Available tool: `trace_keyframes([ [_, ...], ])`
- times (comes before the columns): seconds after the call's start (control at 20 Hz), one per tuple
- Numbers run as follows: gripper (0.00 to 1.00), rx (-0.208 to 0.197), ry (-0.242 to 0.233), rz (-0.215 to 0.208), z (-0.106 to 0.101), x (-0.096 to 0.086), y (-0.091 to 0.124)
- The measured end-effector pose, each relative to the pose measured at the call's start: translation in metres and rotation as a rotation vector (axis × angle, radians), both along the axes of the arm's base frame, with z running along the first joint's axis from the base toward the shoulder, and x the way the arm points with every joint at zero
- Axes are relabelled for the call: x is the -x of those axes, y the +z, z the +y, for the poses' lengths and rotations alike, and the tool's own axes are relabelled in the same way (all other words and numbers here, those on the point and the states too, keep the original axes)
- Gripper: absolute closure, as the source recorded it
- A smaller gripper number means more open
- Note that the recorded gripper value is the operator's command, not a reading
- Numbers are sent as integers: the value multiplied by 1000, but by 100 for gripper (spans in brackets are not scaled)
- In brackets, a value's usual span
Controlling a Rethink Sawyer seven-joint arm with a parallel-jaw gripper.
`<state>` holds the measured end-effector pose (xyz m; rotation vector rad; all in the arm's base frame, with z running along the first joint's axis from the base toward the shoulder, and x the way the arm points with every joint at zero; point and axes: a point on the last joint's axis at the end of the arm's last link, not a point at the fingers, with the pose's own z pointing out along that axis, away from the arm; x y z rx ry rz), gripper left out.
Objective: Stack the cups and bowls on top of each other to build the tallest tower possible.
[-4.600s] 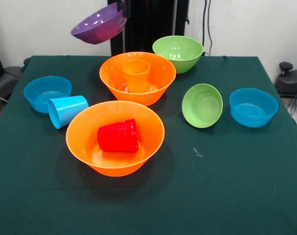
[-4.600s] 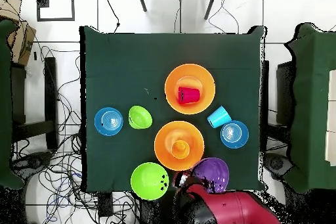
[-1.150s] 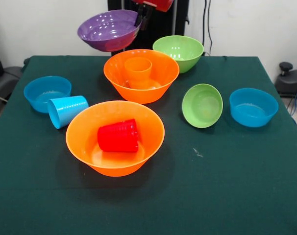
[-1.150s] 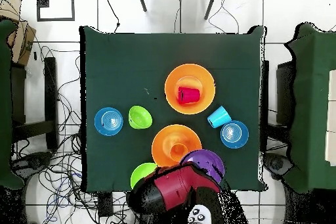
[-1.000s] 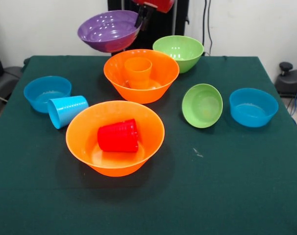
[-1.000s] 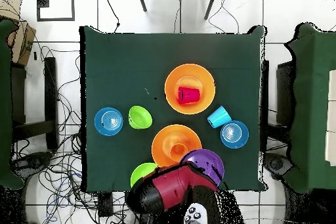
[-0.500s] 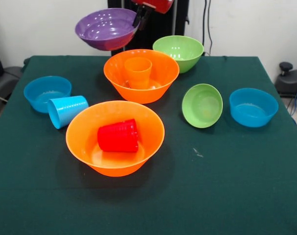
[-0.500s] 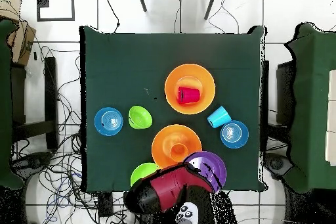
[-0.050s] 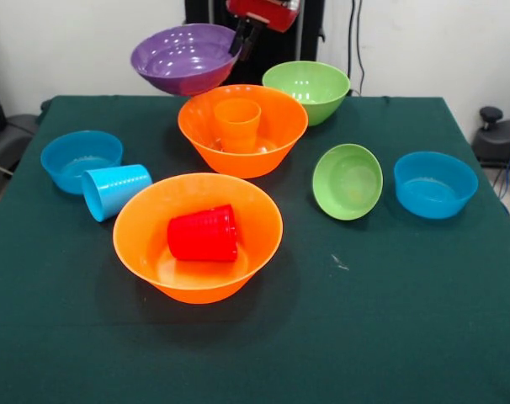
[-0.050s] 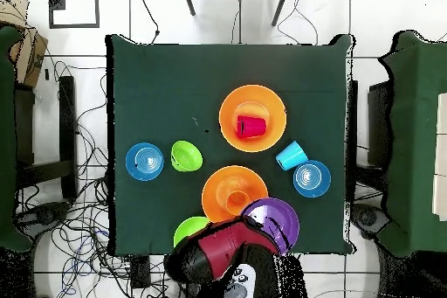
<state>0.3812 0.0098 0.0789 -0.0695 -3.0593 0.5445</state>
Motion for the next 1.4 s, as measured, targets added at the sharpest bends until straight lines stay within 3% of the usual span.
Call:
trace_keyframes([
  [0.6, 100, -12, -56, -34, 3, -7, -18],
  [1.4, 100, 0, -130, -42, 10, -9, -17],
])
